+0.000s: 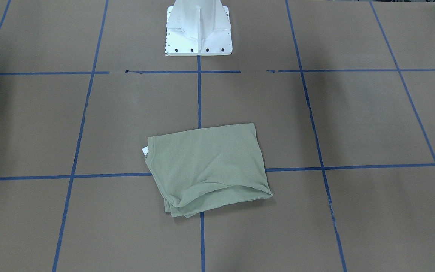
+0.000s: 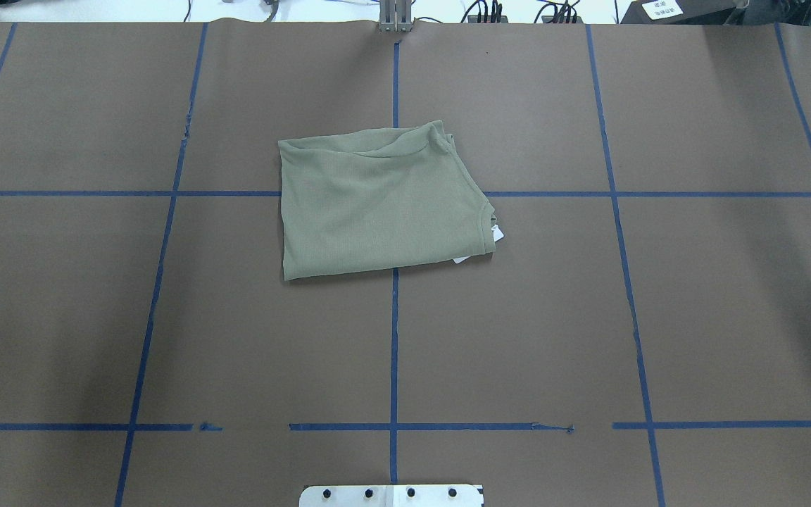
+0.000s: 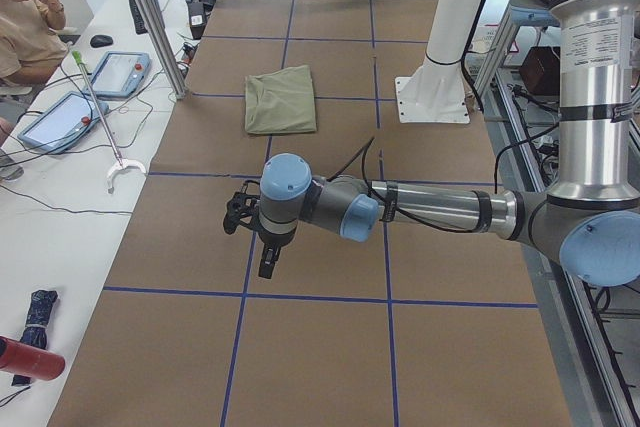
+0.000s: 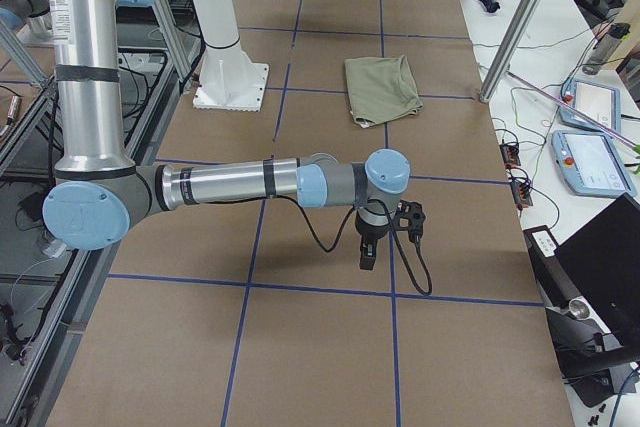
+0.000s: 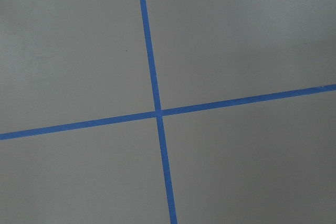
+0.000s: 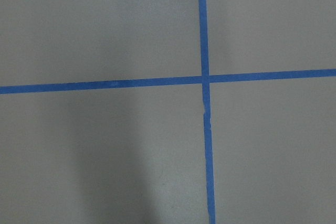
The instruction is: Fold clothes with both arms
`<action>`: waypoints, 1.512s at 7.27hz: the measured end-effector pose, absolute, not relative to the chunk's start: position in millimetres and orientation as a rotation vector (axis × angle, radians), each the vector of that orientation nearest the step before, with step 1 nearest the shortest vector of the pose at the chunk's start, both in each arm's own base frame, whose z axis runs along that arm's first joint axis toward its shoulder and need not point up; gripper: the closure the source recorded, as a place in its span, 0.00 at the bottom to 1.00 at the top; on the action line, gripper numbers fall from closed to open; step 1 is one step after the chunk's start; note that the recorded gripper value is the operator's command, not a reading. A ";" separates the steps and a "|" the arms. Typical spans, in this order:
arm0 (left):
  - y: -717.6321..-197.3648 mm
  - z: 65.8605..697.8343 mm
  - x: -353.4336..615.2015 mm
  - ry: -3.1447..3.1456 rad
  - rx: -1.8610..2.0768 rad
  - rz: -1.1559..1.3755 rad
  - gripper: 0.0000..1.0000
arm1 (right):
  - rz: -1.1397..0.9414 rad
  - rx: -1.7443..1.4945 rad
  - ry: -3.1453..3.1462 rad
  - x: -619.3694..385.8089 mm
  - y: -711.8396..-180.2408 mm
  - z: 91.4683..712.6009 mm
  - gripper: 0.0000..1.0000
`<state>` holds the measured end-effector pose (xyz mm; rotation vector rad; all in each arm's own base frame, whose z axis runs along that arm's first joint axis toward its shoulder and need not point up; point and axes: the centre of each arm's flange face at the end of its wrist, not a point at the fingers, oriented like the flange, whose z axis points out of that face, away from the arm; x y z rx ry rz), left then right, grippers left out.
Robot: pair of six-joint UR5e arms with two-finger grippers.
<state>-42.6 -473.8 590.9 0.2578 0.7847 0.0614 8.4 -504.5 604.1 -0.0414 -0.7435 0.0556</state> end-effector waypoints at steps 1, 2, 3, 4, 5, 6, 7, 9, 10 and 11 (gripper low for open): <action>-475.5 589.2 -42.6 0.785 0.262 0.062 0.00 | 0.055 -0.041 -0.745 8.2 -504.8 603.3 0.00; -476.5 588.4 -42.6 0.784 0.264 0.063 0.00 | 0.054 -0.038 -0.746 8.1 -505.2 602.3 0.00; -476.1 588.9 -42.6 0.783 0.265 0.065 0.00 | 0.052 -0.036 -0.747 8.0 -505.4 601.1 0.00; -475.5 588.7 -42.6 0.783 0.266 0.068 0.00 | 0.051 -0.033 -0.747 7.8 -505.7 599.8 0.00; -475.9 588.4 -42.6 0.783 0.268 0.070 0.00 | 0.051 -0.033 -0.748 7.7 -505.8 599.7 0.00; -475.9 586.8 -42.7 0.783 0.272 0.071 0.00 | 0.051 -0.034 -0.747 7.7 -506.0 600.1 0.00; -475.9 584.4 -42.7 0.784 0.277 0.073 0.00 | 0.051 -0.034 -0.748 7.7 -506.3 600.0 0.00; -476.4 582.4 -42.8 0.783 0.281 0.075 0.00 | 0.051 -0.033 -0.749 7.7 -506.6 599.3 0.00; -476.6 581.4 -42.7 0.783 0.282 0.074 0.00 | 0.050 -0.033 -0.749 7.7 -506.7 599.0 0.00; -476.6 581.1 -42.7 0.783 0.283 0.074 0.00 | 0.050 -0.032 -0.749 7.5 -506.8 599.0 0.00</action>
